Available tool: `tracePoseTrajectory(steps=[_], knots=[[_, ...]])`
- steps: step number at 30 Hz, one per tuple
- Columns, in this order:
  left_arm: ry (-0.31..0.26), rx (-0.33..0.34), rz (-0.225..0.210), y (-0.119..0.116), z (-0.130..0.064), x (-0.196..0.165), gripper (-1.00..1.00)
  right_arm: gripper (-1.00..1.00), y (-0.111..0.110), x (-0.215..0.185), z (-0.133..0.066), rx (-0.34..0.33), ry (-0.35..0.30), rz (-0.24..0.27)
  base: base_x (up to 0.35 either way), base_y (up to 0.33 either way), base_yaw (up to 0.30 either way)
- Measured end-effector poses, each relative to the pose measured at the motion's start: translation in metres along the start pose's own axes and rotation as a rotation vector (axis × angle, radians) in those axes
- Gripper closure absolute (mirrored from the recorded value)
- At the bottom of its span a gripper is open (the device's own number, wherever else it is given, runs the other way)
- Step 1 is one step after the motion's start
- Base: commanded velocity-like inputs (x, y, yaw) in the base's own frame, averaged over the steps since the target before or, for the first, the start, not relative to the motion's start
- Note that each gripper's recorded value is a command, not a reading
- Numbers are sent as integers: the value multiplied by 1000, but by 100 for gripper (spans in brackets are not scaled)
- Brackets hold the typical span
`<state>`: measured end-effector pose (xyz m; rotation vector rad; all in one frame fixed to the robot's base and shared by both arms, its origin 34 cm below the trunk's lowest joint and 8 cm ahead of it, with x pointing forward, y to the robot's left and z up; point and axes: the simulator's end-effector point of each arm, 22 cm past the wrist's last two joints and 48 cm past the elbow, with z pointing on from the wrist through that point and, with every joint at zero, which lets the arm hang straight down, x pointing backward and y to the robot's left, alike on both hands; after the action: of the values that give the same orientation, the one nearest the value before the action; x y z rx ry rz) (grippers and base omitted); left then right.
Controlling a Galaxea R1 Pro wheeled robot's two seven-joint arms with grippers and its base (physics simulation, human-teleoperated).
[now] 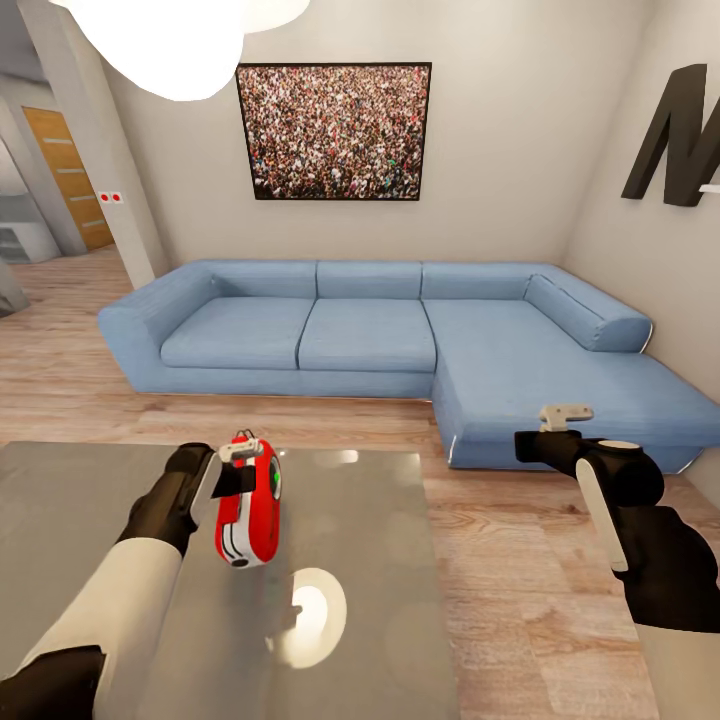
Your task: Turn on the radio receiver that's on the table in the living room.
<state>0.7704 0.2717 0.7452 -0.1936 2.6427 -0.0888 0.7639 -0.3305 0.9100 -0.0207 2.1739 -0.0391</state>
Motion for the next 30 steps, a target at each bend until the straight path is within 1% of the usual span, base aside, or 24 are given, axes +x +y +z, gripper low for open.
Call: tracePoseTrajectory(steps=[20, 23, 25, 30], knots=[[16, -8, 7, 1, 1, 4, 100, 100, 0, 0, 0, 1, 0, -1, 0, 0, 0], [21, -16, 63, -8, 1, 6, 100, 100, -1, 0, 0, 2, 0, -1, 0, 0, 0], [28, -22, 87, -10, 2, 8, 100, 100, 0, 0, 0, 2, 0, -1, 0, 0, 0], [36, -24, 91, -10, 3, 11, 100, 100, 0, 0, 0, 2, 0, -1, 0, 0, 0]])
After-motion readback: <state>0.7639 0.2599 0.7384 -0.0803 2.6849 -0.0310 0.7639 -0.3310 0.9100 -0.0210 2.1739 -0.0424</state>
